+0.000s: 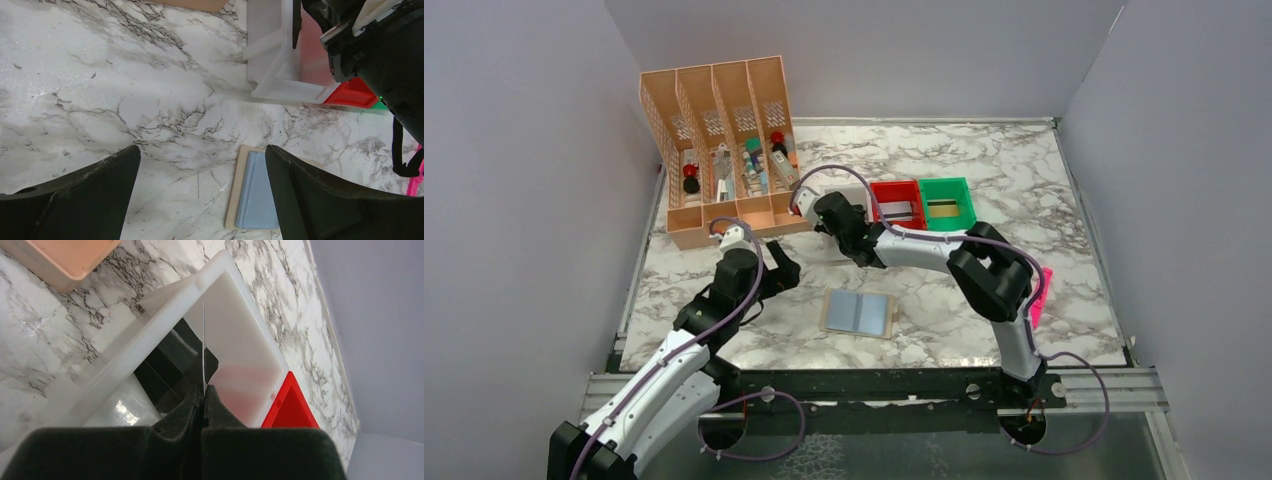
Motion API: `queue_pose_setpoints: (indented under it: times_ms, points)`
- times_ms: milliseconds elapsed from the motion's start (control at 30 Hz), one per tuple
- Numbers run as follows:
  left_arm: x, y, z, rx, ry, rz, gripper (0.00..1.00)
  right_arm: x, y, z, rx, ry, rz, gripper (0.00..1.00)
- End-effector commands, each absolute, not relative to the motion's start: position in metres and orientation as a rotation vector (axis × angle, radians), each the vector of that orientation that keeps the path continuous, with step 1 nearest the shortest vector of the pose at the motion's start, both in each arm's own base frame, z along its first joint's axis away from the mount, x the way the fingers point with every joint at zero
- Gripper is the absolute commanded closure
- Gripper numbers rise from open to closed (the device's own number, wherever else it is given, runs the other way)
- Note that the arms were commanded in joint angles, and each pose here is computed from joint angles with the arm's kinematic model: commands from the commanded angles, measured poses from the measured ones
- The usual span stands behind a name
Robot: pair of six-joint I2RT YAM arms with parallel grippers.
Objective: Take the credit cards out of the card holder
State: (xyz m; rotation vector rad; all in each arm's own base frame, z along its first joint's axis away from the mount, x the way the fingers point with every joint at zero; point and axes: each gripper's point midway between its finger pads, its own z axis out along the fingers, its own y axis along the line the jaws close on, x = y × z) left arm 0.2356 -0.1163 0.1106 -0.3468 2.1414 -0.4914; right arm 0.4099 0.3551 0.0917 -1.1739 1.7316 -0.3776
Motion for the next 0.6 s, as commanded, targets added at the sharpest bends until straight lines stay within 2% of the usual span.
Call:
queue_pose_setpoints:
  times_ms: [0, 333, 567]
  points:
    - [0.235, -0.111, 0.117, -0.38, 2.122, -0.484, 0.01, 0.419, 0.347, 0.082, -1.149, 1.759, -0.369, 0.99]
    - [0.235, -0.115, 0.114, -0.351, 2.15, -0.489, 0.01, 0.43, 0.353, 0.06, -1.206, 1.75, -0.392, 0.96]
    - [0.233, -0.117, 0.112, -0.353, 2.155, -0.505, 0.01, 0.419, 0.353, 0.074, -1.189, 1.752, -0.31, 0.7]
